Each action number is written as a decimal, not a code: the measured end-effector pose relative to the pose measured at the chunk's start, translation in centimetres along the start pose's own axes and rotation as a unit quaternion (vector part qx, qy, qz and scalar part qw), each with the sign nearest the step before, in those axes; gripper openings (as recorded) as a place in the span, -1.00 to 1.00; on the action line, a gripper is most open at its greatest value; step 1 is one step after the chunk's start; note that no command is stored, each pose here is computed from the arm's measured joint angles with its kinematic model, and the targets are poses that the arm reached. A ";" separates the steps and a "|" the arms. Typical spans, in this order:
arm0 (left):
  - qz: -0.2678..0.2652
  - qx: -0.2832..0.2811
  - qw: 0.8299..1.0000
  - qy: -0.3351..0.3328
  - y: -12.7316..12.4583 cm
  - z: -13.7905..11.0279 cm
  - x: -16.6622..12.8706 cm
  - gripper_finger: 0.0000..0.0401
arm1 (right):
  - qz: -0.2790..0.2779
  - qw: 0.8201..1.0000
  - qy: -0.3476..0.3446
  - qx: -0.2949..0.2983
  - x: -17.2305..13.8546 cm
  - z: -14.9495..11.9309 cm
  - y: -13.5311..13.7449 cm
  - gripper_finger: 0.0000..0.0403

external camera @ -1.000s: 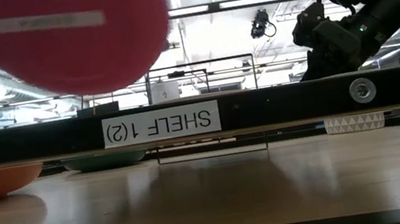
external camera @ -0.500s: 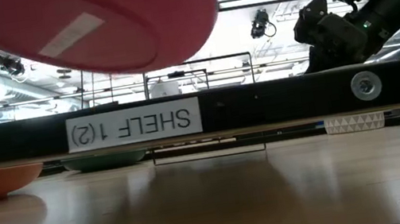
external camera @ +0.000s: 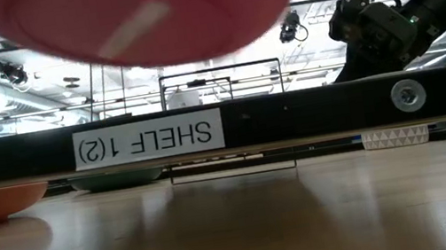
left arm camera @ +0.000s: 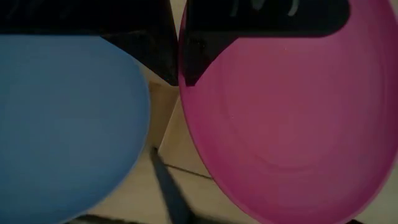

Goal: Place and stack plates onto a shelf
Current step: Put the pink plate on the shelf

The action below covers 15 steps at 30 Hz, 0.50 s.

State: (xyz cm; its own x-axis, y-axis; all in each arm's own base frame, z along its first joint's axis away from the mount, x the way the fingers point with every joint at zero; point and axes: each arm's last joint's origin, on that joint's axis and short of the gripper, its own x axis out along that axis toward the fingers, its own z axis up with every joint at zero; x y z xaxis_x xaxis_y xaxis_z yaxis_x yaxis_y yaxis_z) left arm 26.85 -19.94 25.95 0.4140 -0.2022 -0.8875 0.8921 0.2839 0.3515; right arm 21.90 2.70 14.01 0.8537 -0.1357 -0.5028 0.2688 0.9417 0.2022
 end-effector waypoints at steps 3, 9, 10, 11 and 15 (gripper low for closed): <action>-0.009 0.000 1.000 0.013 0.3 -0.3 1.1 -0.92 | 0.001 1.000 -0.002 0.000 0.0 0.0 0.0 -0.53; -0.037 -0.025 0.999 0.012 0.8 -0.8 2.9 -0.89 | 0.001 1.000 0.001 0.000 0.0 0.0 0.0 -0.53; -0.039 -0.036 0.999 0.009 0.9 -0.8 3.3 -0.89 | 0.002 1.000 0.001 0.000 0.0 -0.1 0.1 -0.53; -0.038 -0.050 0.998 0.006 1.1 -0.8 3.6 -0.88 | 0.004 1.000 0.002 -0.001 0.0 -0.1 0.2 -0.53; -0.020 -0.131 0.991 -0.010 1.9 -0.7 4.5 -0.87 | 0.013 1.000 0.001 -0.005 -0.1 -0.2 0.5 -0.53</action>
State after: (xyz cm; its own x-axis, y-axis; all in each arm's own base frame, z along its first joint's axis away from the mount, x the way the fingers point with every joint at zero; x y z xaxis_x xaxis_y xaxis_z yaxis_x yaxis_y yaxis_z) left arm 30.33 -19.62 22.40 0.3847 -0.2367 -0.8922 0.8315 0.5085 0.2236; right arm 21.84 3.29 14.05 0.8593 -0.1110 -0.4993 0.2428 0.9477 0.2071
